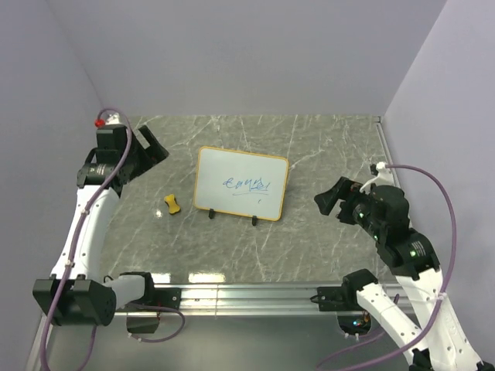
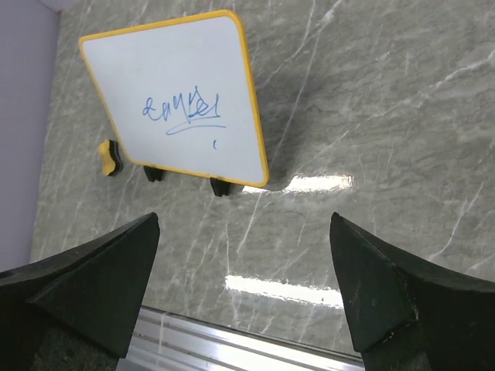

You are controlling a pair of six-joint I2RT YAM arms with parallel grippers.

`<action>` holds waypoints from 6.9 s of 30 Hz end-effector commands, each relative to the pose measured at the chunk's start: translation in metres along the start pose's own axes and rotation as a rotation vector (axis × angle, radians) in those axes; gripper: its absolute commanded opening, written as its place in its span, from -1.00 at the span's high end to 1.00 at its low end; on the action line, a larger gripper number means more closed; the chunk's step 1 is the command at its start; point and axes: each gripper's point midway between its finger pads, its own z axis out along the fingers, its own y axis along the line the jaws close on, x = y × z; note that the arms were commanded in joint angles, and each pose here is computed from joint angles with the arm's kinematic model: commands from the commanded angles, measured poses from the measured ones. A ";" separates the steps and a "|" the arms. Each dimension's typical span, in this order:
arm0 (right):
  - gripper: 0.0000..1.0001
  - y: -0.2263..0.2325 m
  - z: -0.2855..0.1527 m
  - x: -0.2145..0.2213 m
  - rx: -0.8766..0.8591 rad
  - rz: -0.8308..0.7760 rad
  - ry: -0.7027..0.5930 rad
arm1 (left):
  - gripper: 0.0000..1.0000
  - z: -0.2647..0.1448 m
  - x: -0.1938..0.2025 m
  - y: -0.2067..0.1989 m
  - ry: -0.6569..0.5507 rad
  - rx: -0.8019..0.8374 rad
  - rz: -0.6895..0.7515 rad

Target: Erase the whiteboard

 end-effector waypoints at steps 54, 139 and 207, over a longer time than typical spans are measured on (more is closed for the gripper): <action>-0.84 -0.001 0.005 0.025 0.013 -0.044 0.169 | 0.09 0.129 0.159 0.107 0.437 -0.441 0.086; -0.32 0.053 0.231 -0.008 -0.345 0.063 0.421 | 0.99 0.052 0.251 -0.218 0.345 0.266 0.520; 1.00 0.031 0.230 0.016 -0.284 -0.005 0.522 | 0.99 0.141 0.219 -0.069 0.121 -0.158 0.376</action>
